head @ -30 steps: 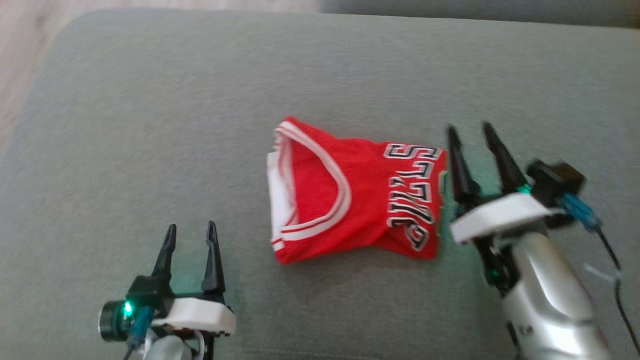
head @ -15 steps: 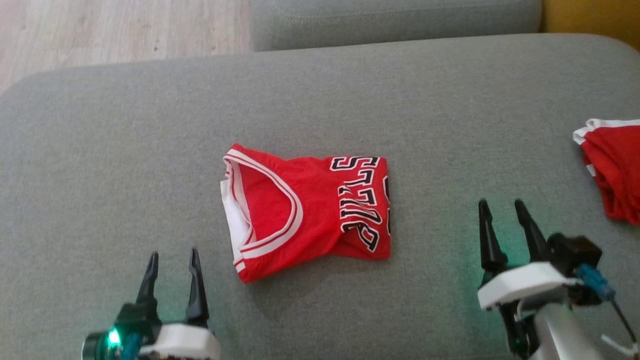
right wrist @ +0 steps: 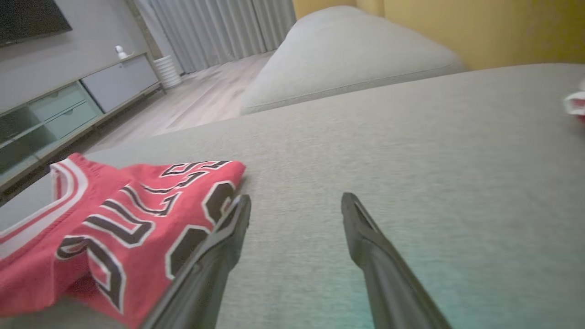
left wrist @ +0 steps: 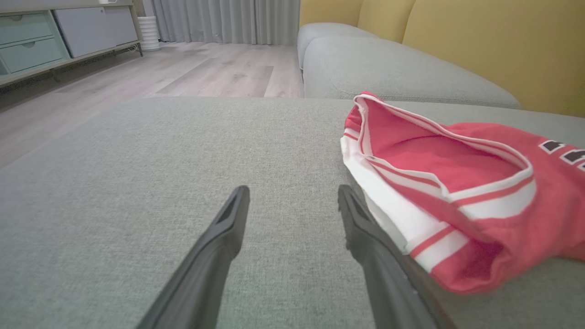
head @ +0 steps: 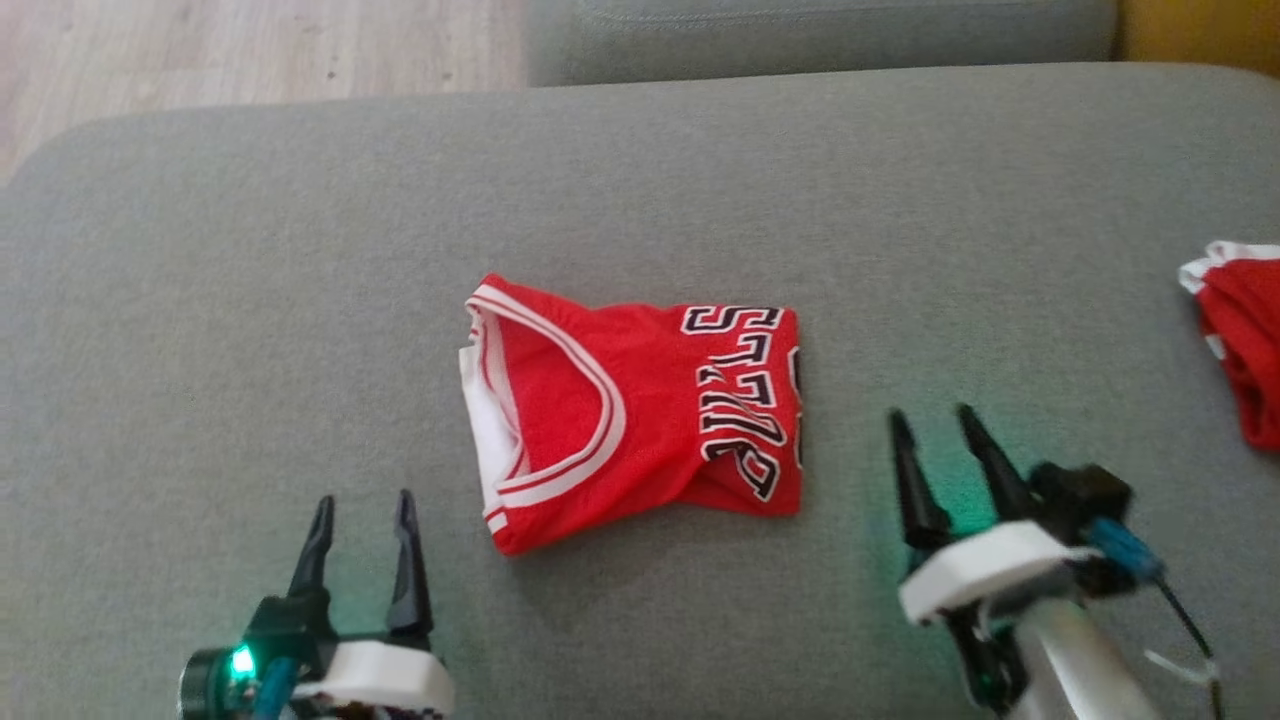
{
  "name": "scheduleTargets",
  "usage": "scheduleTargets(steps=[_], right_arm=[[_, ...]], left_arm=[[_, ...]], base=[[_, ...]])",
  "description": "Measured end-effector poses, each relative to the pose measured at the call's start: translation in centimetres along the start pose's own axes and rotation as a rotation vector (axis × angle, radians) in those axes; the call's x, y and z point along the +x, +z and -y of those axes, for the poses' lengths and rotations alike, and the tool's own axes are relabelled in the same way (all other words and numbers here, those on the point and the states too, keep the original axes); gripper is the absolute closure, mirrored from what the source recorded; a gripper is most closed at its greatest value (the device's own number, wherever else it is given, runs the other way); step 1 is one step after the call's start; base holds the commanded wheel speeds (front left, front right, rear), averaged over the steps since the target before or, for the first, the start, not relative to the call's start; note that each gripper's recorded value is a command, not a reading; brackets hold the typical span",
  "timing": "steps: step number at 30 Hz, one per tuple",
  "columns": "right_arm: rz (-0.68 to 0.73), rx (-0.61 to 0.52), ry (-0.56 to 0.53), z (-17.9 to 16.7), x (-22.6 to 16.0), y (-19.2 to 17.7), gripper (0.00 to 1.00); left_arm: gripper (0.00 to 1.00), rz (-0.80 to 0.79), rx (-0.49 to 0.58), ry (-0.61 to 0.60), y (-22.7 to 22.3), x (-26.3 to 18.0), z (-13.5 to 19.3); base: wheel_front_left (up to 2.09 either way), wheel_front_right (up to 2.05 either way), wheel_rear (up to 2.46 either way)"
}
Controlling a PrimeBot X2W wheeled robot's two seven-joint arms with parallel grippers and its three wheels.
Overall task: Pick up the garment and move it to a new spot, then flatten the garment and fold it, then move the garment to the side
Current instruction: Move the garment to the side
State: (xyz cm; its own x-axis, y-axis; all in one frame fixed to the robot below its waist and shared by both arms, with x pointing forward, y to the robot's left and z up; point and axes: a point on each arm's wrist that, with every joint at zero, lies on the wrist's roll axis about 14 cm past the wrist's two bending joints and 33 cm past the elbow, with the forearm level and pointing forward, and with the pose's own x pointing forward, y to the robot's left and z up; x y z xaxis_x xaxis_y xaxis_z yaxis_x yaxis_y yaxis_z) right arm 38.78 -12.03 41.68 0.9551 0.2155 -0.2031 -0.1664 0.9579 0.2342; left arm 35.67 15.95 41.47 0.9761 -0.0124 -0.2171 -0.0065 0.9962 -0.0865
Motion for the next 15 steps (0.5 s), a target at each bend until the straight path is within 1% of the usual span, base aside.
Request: scheduleTargets(steps=[5,7,9,13,15], right_arm=[[0.005,-0.019,0.143,-4.4,3.6,1.2,0.0],[-0.015,-0.032,0.176,-5.5,4.8,1.0,0.0],[-0.073,-0.045,0.188,-5.8,5.5,-0.5,0.0],[-0.266,-0.076,0.19,-5.8,5.1,-5.6,0.0],[-0.281,-0.085,0.202,-6.1,5.5,-6.0,0.0]], left_arm=[[0.0,-0.005,-0.014,0.01,-0.1,-0.2,-0.2],[0.0,-0.012,-0.017,0.028,-0.4,-0.5,-0.7],[0.0,-0.016,-0.026,0.054,-0.5,-0.9,-1.5],[0.0,-0.018,-0.027,0.096,-0.7,-1.6,-2.7],[0.0,-0.021,-0.035,0.125,-0.8,-2.1,-3.5]], base=[[0.0,0.0,0.0],[0.0,0.0,0.0],[0.0,0.0,0.0],[0.0,0.0,0.0],[0.0,0.0,0.0]])
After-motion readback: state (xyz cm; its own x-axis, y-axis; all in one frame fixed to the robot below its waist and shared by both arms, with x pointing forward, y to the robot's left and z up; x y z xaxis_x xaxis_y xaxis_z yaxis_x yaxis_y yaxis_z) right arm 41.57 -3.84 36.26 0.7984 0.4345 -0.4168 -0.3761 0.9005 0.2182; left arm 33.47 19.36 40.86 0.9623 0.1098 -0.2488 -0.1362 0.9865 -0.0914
